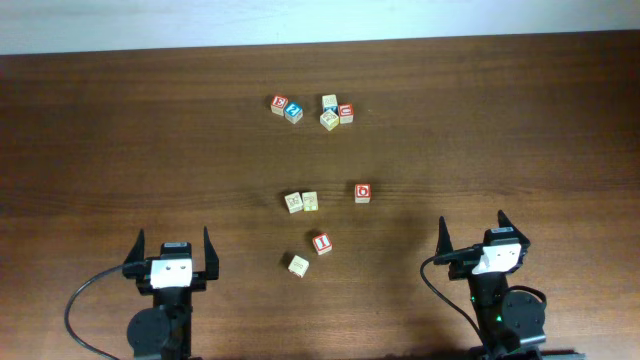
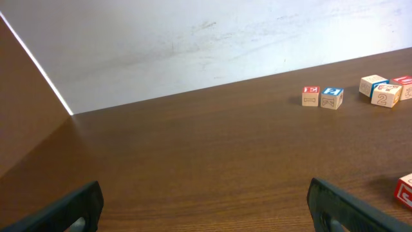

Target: Rotate 5 blocks

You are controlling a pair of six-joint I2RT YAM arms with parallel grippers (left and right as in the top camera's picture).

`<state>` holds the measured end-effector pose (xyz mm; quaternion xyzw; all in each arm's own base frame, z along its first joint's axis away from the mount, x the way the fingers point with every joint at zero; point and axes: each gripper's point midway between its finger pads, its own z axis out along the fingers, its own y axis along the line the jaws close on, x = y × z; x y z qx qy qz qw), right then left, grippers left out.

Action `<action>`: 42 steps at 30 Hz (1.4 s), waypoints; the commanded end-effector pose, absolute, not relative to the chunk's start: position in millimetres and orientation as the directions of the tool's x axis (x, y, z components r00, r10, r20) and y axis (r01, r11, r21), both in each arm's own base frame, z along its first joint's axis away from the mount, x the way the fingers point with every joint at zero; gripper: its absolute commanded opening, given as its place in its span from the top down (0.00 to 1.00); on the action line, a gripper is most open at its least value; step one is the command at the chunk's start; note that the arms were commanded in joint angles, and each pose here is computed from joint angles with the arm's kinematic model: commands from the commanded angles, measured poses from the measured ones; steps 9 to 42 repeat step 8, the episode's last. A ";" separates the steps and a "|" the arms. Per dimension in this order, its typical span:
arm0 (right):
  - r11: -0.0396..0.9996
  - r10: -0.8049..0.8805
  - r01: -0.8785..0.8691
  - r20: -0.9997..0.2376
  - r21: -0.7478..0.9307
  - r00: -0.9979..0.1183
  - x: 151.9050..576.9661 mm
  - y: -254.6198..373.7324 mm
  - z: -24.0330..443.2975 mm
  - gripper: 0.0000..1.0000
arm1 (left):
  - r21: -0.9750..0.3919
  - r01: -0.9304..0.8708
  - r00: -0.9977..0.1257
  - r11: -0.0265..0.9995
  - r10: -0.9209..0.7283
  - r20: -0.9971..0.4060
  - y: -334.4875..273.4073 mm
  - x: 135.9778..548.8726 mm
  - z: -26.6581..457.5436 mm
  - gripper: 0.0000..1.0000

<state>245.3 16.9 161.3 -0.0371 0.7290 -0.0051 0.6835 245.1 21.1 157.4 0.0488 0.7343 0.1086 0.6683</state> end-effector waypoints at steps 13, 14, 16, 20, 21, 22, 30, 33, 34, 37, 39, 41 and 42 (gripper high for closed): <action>0.997 -0.061 -0.059 -0.996 -0.057 -0.066 245.2 19.3 157.8 0.02 | 0.239 -0.067 -0.096 0.969 0.232 -0.968 20.4 245.1 156.6 0.01; 0.997 -0.061 -0.059 -0.996 -0.057 -0.066 245.2 19.3 157.8 0.02 | 0.239 -0.067 -0.096 0.969 0.232 -0.968 20.4 245.1 156.6 0.01; 0.997 -0.061 -0.059 -0.996 -0.057 -0.066 245.2 19.3 157.8 0.02 | 0.239 -0.067 -0.096 0.969 0.232 -0.968 20.4 245.1 156.6 0.01; 0.997 -0.061 -0.059 -0.996 -0.057 -0.066 245.2 19.3 157.8 0.02 | 0.239 -0.067 -0.096 0.969 0.232 -0.968 20.4 245.1 156.6 0.01; 0.997 -0.061 -0.059 -0.996 -0.057 -0.066 245.2 19.3 157.8 0.02 | 0.239 -0.067 -0.096 0.969 0.232 -0.968 20.4 245.1 156.6 0.01; 0.997 -0.061 -0.059 -0.996 -0.057 -0.066 245.2 19.3 157.8 0.02 | 0.239 -0.067 -0.096 0.969 0.232 -0.968 20.4 245.1 156.6 0.01; 0.997 -0.061 -0.059 -0.996 -0.057 -0.066 245.2 19.3 157.8 0.02 | 0.239 -0.067 -0.096 0.969 0.232 -0.968 20.4 245.1 156.6 0.01; 0.997 -0.061 -0.059 -0.996 -0.057 -0.066 245.2 19.3 157.8 0.02 | 0.239 -0.067 -0.096 0.969 0.232 -0.968 20.4 245.1 156.6 0.01; 0.997 -0.061 -0.059 -0.996 -0.057 -0.066 245.2 19.3 157.8 0.02 | 0.239 -0.067 -0.096 0.969 0.232 -0.968 20.4 245.1 156.6 0.01; 0.997 -0.061 -0.059 -0.996 -0.057 -0.066 245.2 19.3 157.8 0.02 | 0.239 -0.067 -0.096 0.969 0.232 -0.968 20.4 245.1 156.6 0.01; 0.997 -0.061 -0.059 -0.996 -0.057 -0.066 245.2 19.3 157.8 0.02 | 0.239 -0.067 -0.096 0.969 0.232 -0.968 20.4 245.1 156.6 0.01; 0.997 -0.061 -0.059 -0.996 -0.057 -0.066 245.2 19.3 157.8 0.02 | 0.239 -0.067 -0.096 0.969 0.232 -0.968 20.4 245.1 156.6 0.01; 0.997 -0.061 -0.059 -0.996 -0.057 -0.066 245.2 19.3 157.8 0.02 | 0.239 -0.067 -0.096 0.969 0.232 -0.968 20.4 245.1 156.6 0.01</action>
